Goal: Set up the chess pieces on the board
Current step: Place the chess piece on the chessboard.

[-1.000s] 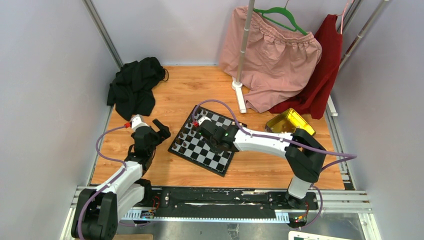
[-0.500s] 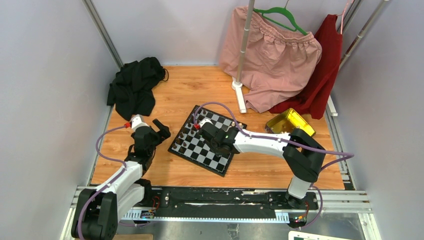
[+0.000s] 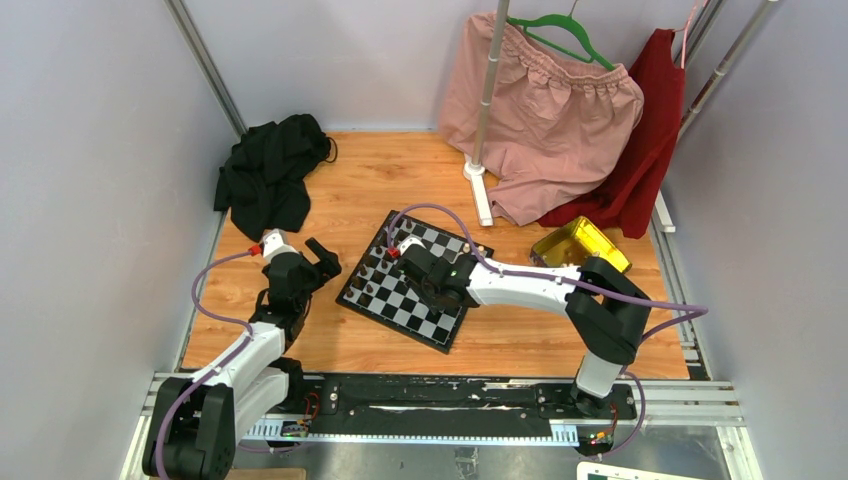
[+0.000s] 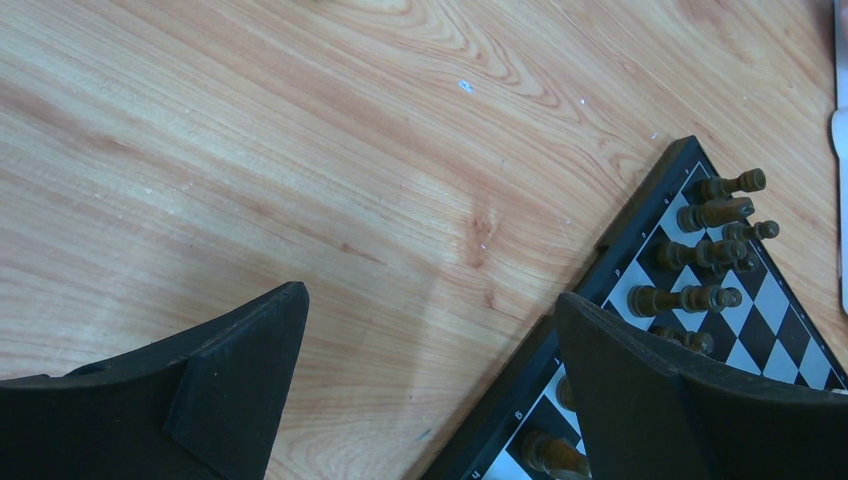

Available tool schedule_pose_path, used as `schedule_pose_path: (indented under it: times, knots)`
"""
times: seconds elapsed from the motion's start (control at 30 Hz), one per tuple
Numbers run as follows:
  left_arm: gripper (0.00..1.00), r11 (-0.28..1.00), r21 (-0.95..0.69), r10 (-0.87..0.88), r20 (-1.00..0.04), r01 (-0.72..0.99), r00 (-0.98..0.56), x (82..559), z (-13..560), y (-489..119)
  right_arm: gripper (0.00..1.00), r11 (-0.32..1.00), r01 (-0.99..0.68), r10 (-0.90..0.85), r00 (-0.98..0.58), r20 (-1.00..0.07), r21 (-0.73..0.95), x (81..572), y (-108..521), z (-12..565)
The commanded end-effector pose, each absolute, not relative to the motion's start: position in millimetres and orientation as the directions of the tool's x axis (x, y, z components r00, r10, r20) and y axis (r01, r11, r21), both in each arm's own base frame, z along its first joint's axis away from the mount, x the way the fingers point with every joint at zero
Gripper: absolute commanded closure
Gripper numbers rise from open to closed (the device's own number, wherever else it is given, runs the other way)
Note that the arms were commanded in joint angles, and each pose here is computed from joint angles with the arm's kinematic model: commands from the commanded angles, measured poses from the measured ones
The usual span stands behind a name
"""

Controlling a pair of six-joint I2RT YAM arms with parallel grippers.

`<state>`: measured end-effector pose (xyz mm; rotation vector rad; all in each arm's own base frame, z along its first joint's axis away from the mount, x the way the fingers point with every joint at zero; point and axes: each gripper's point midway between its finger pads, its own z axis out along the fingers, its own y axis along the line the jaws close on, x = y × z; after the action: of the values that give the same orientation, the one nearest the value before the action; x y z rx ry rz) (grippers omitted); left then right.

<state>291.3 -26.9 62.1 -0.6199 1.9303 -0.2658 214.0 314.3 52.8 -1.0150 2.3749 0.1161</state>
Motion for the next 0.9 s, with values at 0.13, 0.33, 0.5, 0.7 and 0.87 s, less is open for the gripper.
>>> schedule_pose_path:
  times: [0.13, 0.33, 0.5, 0.7, 0.87]
  knots:
    - [0.0, 0.849, -0.441, -0.519, -0.8, -0.29, -0.303, 295, 67, -26, 0.67, 0.696, -0.7, -0.625, -0.482, -0.614, -0.158, 217, 332, 114]
    - [0.0, 0.849, -0.443, -0.52, -0.799, -0.288, -0.302, 295, 68, -26, 0.67, 0.802, -0.555, -0.504, -0.429, -0.75, -0.221, 264, 308, 193]
    - [0.0, 0.849, -0.443, -0.519, -0.8, -0.288, -0.301, 295, 68, -26, 0.67, 0.931, -0.317, -0.329, -0.512, -0.793, -0.181, 313, 230, 211]
    - [0.0, 0.849, -0.442, -0.519, -0.799, -0.289, -0.303, 295, 68, -26, 0.67, 0.989, 0.054, -0.071, -0.636, -0.768, -0.136, 337, 98, 179]
    - [0.0, 0.85, -0.442, -0.518, -0.799, -0.286, -0.304, 295, 68, -27, 0.68, 0.972, 0.218, 0.089, -0.69, -0.718, -0.089, 329, 33, 143]
